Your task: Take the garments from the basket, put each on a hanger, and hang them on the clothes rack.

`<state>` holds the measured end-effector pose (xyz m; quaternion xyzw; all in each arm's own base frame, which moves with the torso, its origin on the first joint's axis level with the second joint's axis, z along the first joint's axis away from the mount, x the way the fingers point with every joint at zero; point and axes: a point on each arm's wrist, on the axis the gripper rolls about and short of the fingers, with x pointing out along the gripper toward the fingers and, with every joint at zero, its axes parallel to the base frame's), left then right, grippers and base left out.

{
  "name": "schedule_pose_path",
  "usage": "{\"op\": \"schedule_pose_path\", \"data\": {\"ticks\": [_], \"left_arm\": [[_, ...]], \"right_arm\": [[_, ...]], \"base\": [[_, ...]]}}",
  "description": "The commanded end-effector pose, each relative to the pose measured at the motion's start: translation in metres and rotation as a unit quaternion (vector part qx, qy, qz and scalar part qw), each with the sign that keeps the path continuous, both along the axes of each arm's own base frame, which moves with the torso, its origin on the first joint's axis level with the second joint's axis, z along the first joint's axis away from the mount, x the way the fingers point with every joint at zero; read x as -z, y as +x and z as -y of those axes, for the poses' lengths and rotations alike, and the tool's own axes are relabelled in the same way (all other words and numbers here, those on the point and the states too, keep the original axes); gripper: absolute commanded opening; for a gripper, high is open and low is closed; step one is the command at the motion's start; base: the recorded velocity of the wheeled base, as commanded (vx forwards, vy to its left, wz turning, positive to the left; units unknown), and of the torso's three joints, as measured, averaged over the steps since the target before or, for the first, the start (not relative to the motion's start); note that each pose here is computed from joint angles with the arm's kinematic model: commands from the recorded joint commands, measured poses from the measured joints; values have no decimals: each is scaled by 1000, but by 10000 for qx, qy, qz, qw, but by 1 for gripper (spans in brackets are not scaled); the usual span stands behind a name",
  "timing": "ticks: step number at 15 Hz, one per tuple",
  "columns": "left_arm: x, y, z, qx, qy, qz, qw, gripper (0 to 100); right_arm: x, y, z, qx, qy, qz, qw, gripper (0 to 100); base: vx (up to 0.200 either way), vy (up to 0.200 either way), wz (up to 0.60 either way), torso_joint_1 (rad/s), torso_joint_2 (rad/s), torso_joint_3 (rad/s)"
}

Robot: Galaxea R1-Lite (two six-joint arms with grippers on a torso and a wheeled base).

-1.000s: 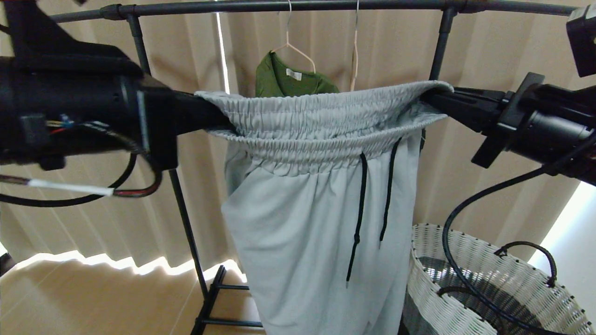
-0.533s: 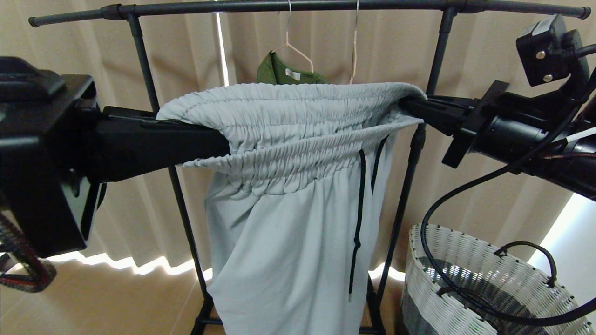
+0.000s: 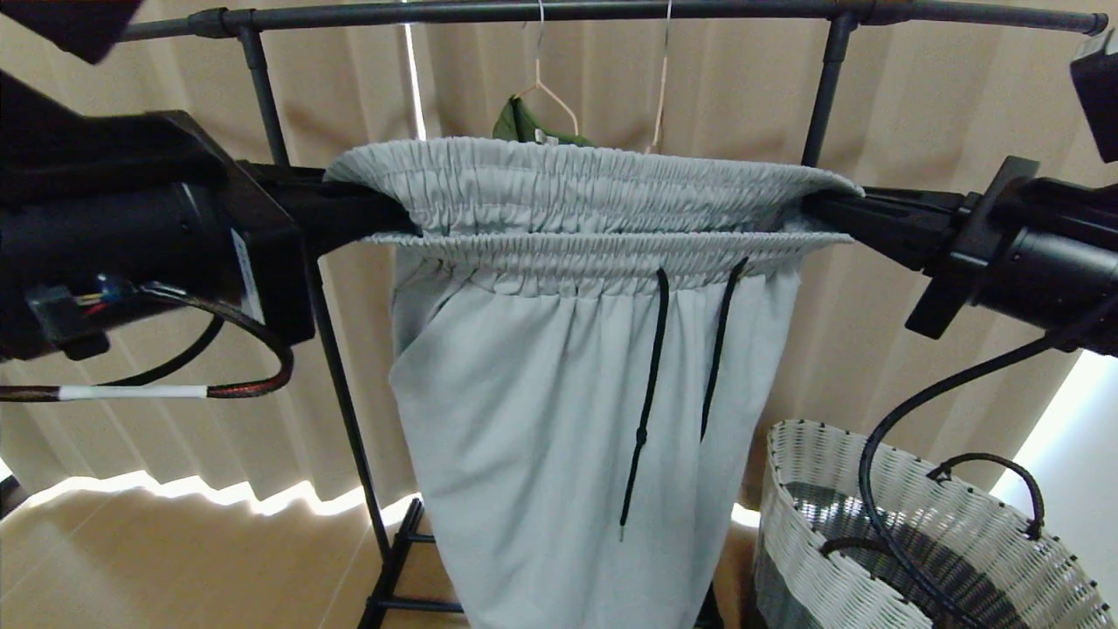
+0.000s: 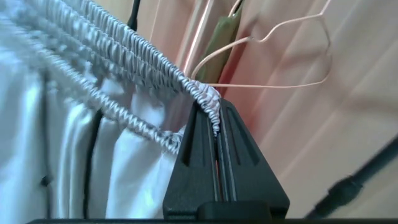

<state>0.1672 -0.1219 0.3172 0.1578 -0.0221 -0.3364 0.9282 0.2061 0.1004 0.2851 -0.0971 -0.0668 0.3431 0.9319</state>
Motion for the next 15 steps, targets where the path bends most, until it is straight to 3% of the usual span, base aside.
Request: {"op": "schedule_pose_path", "data": {"ticks": [1,2,6,15], "left_arm": [[24,11,7,-107,285,-326,9990,0],[33,10,11,-62,331,-397,9986,0],[11,10,10,-257,36,-25,9997,0],[11,11,10,-256,43,-20,9997,0]], "right_arm": [[-3,-11,6,38,50,100,9999,0],[-1,-11,6,38,41,79,10000,0],[-3,-11,5,54,42,97,9999,0],[0,-9,5,122,17,33,9999,0]], "base": [[0,0,0,0,0,0],[0,0,0,0,0,0],[0,0,0,0,0,0],[0,0,0,0,0,0]]}}
